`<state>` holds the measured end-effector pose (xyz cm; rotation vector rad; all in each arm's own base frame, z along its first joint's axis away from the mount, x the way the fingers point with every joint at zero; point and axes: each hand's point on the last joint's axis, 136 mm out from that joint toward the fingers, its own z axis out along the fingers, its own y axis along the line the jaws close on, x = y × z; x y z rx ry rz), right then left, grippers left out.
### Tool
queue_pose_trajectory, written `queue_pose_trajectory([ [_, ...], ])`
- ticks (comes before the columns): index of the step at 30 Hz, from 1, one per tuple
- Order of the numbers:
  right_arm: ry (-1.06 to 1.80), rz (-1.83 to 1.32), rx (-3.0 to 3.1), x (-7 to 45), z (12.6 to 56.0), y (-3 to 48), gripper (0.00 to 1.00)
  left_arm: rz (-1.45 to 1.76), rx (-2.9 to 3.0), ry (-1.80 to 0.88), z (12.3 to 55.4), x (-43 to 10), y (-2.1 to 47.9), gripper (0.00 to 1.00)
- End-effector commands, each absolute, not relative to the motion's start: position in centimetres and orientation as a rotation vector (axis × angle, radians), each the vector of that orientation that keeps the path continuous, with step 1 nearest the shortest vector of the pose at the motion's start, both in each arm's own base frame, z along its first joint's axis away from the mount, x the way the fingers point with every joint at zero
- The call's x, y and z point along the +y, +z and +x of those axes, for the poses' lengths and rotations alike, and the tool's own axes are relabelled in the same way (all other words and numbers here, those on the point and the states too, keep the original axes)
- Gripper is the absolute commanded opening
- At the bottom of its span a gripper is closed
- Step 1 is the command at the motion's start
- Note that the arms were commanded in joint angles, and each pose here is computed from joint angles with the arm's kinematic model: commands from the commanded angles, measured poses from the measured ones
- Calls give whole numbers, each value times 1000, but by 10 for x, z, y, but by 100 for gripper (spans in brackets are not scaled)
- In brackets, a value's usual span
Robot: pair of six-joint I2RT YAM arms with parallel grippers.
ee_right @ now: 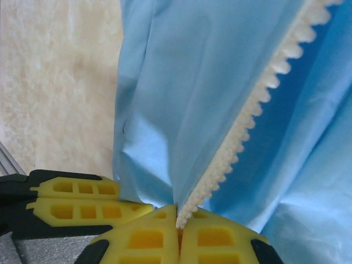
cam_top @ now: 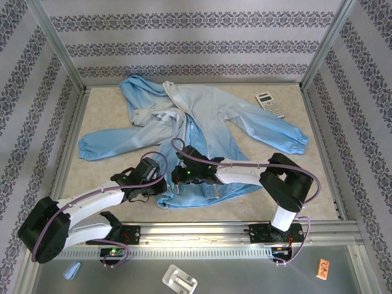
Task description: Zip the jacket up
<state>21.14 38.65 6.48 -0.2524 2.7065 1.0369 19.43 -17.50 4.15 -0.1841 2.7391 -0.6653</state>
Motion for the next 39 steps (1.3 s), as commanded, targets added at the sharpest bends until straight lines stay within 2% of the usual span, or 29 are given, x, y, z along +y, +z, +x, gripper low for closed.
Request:
queue_pose_trajectory([
  [1,1054,-277,2643,382,213,90,0,-162,2697,-662,201,-170,64,25],
  [3,1068,-271,2620,378,217,101,0,-150,2682,-660,202,-166,75,52],
  [4,1068,-274,2613,376,218,106,0,-140,2676,-656,201,-163,81,59],
  [7,1058,-305,2612,372,219,118,0,-122,2659,-658,201,-157,99,68],
  [10,1086,-322,2610,370,218,128,0,-85,2636,-709,199,-159,116,72],
  [14,1148,-301,2608,370,219,138,0,-17,2604,-854,196,-177,135,71],
  [17,1169,-289,2609,369,220,141,0,55,2536,-1050,195,-200,152,60],
  [20,1183,-284,2608,368,220,142,0,105,2467,-1212,195,-219,163,54],
  [25,1212,-262,2596,366,224,146,0,141,2416,-1323,195,-231,164,53],
  [30,1238,-246,2597,365,225,145,0,124,2413,-1337,194,-231,153,49],
  [39,1198,-223,2613,357,230,134,0,-23,2447,-1196,201,-212,108,48],
])
